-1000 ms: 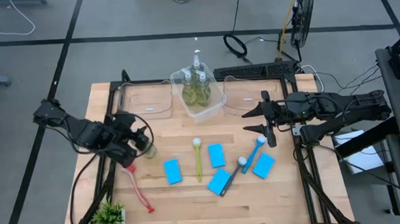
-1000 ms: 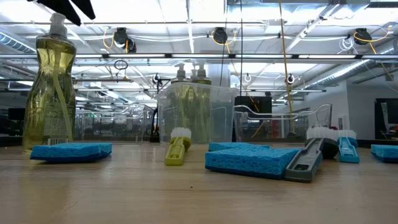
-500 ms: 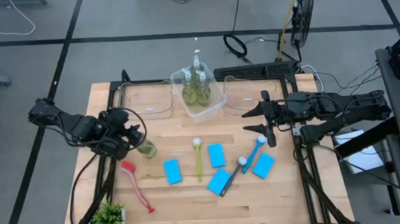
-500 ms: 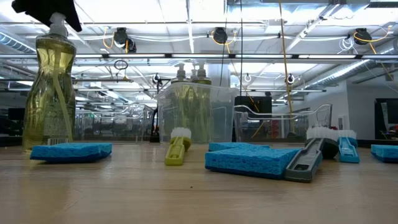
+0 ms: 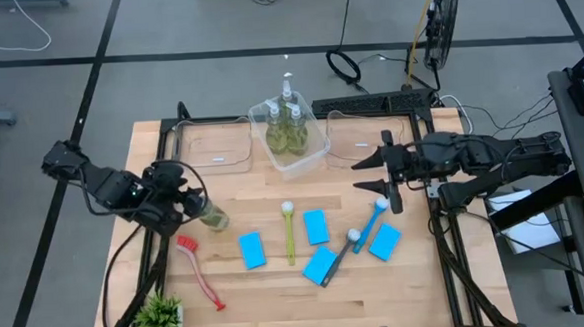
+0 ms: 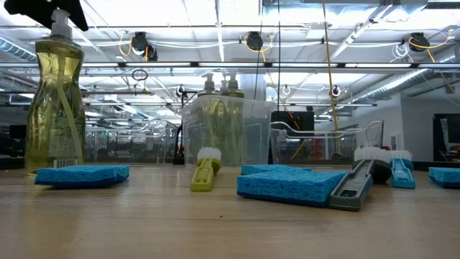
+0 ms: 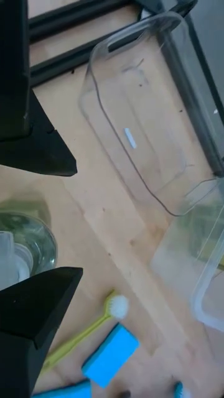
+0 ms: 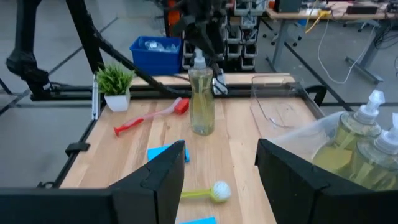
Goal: Pick & Place Kitchen Sink Supplies
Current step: Put the liquid dishwashing soap into the middle transparent bin
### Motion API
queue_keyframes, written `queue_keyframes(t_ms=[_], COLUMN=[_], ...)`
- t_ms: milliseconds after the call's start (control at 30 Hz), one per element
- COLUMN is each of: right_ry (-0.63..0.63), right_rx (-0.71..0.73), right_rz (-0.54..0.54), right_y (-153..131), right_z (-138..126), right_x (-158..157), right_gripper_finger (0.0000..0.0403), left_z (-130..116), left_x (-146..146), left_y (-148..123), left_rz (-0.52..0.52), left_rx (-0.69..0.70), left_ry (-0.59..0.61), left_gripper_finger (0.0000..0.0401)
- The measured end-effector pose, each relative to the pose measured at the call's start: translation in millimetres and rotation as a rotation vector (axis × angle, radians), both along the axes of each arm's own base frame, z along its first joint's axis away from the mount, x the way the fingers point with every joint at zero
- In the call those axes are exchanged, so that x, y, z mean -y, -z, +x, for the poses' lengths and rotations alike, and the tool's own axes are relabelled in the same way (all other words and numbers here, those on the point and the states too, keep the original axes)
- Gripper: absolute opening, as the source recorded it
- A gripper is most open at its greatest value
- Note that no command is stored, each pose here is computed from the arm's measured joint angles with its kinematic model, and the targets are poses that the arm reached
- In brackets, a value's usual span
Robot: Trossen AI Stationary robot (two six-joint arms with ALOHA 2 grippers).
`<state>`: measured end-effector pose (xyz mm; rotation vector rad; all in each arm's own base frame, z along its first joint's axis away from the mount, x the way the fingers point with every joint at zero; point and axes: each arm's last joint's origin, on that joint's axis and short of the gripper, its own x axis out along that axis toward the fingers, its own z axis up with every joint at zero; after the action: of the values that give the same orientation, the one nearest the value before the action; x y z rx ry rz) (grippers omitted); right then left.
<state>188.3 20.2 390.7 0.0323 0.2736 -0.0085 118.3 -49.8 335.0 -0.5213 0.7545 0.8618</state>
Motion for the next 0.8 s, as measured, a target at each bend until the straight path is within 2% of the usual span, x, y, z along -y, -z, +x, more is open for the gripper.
queue_keyframes(t_ms=[333, 800], right_ry=[0.0, 0.0], right_rx=[0.0, 0.0], right_rz=[0.0, 0.0], right_y=[0.0, 0.0], right_z=[0.0, 0.0], right_x=[0.0, 0.0], right_gripper_finger=[0.0187, 0.0187], left_z=[1.1, 13.9], left_x=[9.9, 30.5], left_y=[2.0, 12.5], left_rz=[-0.028, 0.033], left_rx=[0.058, 0.063], left_ry=[-0.041, -0.043], left_gripper_finger=[0.0255, 0.0255])
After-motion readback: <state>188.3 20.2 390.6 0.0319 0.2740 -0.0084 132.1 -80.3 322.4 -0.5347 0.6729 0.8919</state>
